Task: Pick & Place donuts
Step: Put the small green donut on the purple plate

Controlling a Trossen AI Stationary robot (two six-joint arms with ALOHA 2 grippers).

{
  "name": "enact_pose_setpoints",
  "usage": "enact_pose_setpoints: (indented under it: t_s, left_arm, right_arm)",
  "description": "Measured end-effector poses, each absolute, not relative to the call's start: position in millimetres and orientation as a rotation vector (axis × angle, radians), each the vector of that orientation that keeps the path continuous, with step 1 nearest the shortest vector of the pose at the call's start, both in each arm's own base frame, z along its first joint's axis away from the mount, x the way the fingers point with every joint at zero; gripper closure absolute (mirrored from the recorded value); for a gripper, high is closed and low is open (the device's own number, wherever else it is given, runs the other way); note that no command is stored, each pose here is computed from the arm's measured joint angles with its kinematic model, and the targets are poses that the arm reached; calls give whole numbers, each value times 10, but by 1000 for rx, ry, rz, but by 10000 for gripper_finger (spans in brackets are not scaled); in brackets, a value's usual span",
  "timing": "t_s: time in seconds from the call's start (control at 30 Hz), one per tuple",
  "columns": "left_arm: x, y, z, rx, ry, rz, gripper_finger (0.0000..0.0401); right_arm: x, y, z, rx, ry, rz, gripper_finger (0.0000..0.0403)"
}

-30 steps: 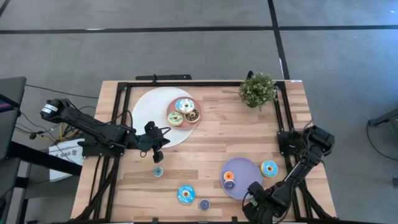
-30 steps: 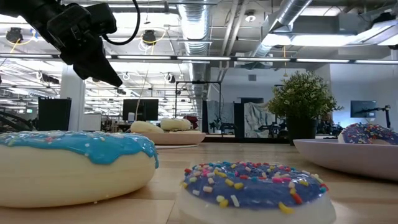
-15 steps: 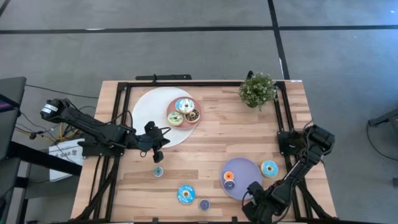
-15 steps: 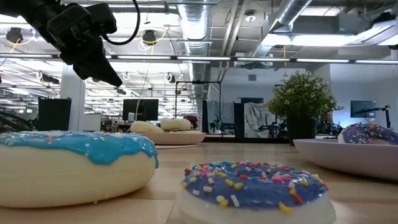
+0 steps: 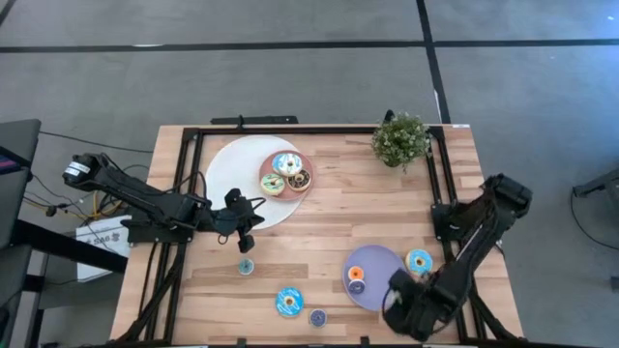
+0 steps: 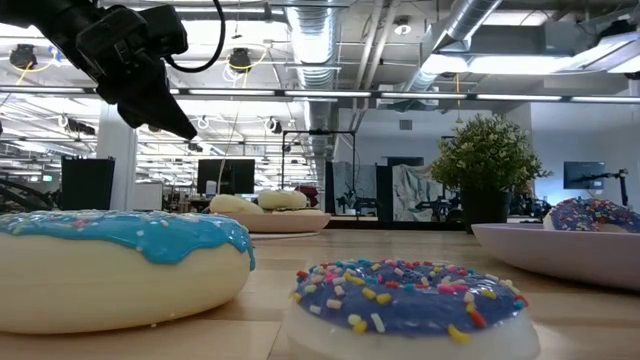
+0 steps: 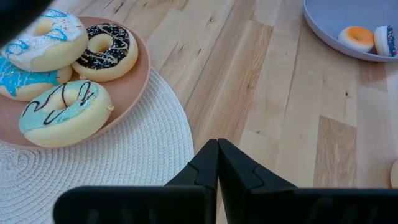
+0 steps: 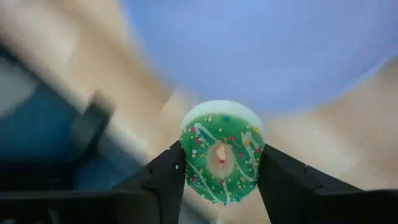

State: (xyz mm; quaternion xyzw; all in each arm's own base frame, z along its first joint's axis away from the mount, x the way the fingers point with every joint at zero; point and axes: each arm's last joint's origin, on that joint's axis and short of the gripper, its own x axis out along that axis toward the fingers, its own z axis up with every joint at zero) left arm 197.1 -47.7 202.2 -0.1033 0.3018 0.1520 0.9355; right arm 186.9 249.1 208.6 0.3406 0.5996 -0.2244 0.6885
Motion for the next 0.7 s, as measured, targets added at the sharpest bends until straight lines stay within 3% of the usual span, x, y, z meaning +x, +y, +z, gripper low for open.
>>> enact_pose_setpoints:
  t_s: [0.17,0.4,0.7]
  left_arm:
    - [1971,-478,2022,-214,616,311,401]
    - [1971,-478,2022,-214,616,311,401]
    - [1969,-478,2018,-222,621,311,401]
  right_arm:
    - [2056,2121,2101,584,1247,-640,239]
    - [2634,1811,1721,432,1375,-516,239]
    - [2689,1757,1521,371,1463,-540,196]
